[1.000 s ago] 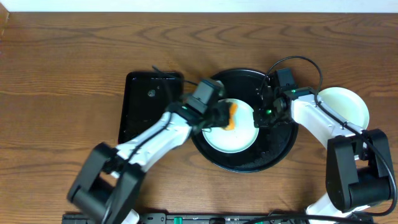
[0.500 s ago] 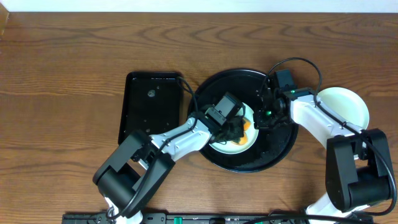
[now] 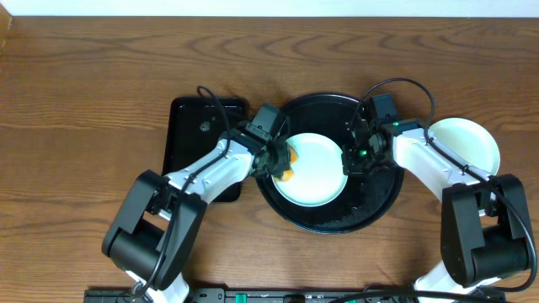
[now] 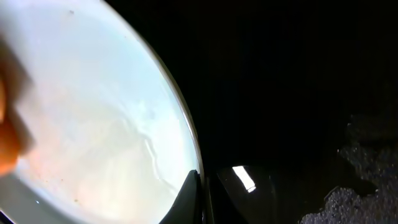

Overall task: Clean dirty plates on tray and stack at the side
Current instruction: 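Scrub the remaining pale green plate with the sponge in left gripper, then lower the sponge into the black rectangular tray and release it with left gripper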

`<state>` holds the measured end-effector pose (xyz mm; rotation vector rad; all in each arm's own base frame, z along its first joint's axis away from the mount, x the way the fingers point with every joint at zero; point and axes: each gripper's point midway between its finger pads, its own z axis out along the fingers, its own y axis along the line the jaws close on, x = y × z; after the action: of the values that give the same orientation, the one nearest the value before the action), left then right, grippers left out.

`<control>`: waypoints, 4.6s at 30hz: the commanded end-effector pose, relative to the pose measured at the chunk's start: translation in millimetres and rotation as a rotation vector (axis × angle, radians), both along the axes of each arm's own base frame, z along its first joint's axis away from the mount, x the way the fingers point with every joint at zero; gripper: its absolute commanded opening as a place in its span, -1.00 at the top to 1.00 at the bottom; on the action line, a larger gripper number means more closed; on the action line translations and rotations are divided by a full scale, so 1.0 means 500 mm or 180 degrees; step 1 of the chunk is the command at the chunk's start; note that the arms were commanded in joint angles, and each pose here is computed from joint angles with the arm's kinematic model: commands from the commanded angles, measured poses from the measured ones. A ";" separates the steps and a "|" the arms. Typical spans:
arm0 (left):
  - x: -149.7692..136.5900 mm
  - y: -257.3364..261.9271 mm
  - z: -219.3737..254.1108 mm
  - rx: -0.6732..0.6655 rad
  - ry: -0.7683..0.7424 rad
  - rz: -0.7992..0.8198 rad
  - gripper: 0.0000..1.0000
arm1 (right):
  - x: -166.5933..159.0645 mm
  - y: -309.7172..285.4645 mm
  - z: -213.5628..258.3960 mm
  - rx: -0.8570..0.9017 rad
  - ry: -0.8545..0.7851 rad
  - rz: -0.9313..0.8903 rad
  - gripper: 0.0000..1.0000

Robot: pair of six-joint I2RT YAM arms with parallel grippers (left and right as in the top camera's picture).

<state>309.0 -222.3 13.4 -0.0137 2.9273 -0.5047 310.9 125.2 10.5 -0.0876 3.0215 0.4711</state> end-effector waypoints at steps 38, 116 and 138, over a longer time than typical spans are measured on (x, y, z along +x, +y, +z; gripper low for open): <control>0.081 0.310 0.052 -0.0292 -0.0093 0.0387 0.86 | 0.114 -0.123 0.335 -0.1215 -0.2061 0.0296 0.98; 0.135 0.315 0.014 0.0454 -0.0424 0.0155 0.57 | 0.077 -0.060 0.265 -0.0527 -0.1488 0.0206 0.87; -0.005 0.312 -0.005 0.0397 0.0319 0.0342 0.07 | 0.077 -0.060 0.265 -0.0522 -0.1485 0.0194 0.88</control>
<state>316.8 -64.6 22.2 -0.1740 2.9896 -0.3066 347.5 93.3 141.4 -0.2748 2.5957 0.1649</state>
